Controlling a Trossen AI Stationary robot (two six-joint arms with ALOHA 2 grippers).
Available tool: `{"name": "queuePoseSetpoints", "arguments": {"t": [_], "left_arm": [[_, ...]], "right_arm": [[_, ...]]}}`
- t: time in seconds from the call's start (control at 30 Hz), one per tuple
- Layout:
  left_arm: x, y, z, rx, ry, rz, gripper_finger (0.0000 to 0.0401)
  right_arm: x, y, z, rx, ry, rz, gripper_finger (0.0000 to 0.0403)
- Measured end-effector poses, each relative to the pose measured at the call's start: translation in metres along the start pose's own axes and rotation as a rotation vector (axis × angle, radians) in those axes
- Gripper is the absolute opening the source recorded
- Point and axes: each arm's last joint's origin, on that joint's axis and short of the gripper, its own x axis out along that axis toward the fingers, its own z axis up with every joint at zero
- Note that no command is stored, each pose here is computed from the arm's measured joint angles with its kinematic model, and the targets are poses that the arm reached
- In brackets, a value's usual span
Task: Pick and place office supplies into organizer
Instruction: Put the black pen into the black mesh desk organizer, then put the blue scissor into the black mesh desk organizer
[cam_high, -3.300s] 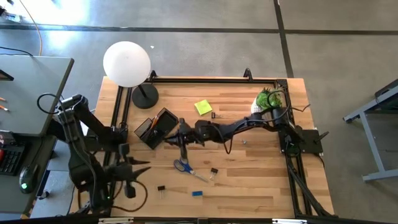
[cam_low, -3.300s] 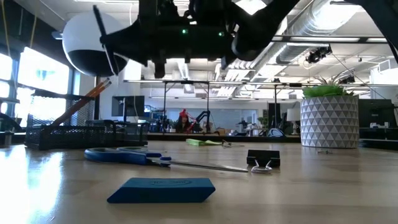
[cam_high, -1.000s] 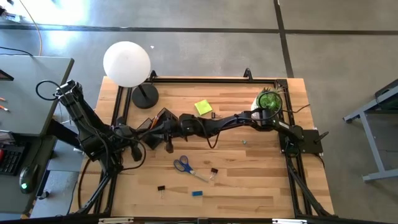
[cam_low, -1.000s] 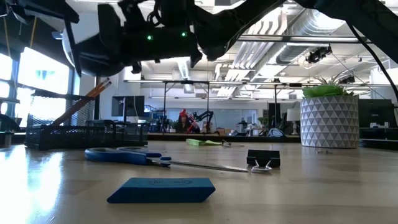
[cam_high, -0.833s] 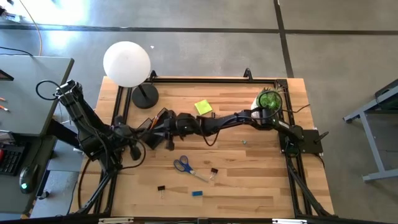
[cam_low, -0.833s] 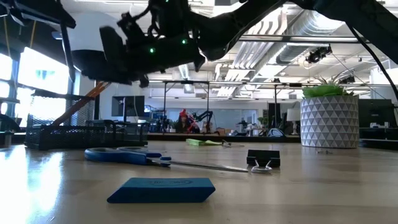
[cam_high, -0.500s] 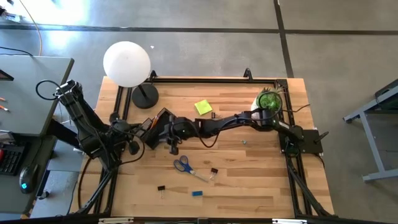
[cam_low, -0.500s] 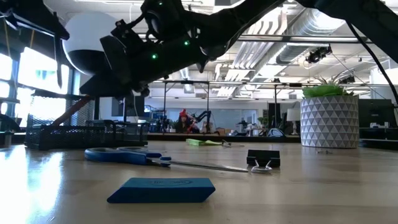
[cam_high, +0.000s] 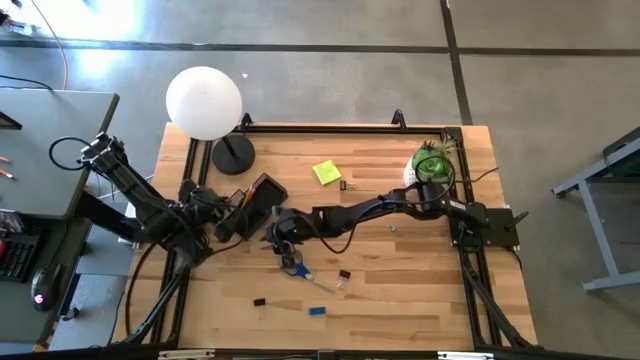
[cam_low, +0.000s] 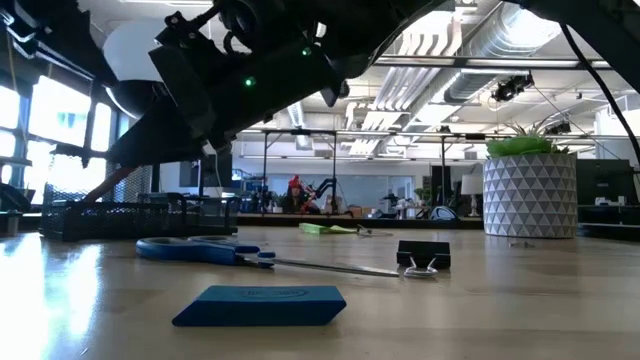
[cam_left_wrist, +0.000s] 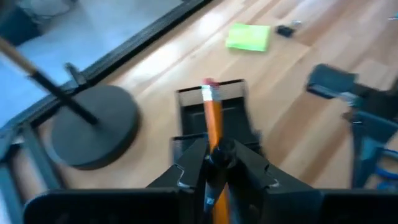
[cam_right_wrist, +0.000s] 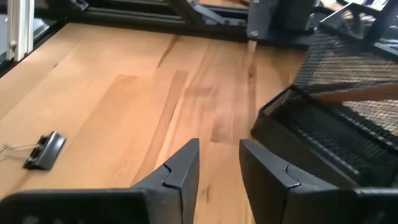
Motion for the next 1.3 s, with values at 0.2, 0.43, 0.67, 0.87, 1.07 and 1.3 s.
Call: {"name": "queuePoseSetpoints", "arguments": {"t": [0.2,0.43,0.67,0.87,1.07,1.3], "left_arm": [[0.0,-0.009,0.0,-0.017,0.029,-0.061,0.0056],[0.0,-0.008,-0.001,-0.011,0.055,-0.059,0.0059],[0.0,-0.007,0.0,-0.007,0.03,-0.052,0.006],[-0.001,-0.016,0.003,0.022,-0.033,-0.108,0.006],[-0.005,-0.035,0.013,0.069,-0.207,-0.193,0.006],[-0.013,-0.055,0.023,0.168,-0.265,-0.321,0.006]], "right_arm": [[0.0,0.003,-0.003,0.011,0.038,-0.002,0.011],[0.0,0.003,-0.007,0.039,0.08,-0.003,0.011],[0.0,0.003,-0.009,0.048,0.102,-0.002,0.011],[-0.001,0.003,-0.011,0.05,0.121,-0.002,0.011],[-0.016,0.005,0.002,0.101,0.157,-0.053,0.011],[-0.041,0.039,-0.008,0.06,0.275,-0.279,0.011]]}}
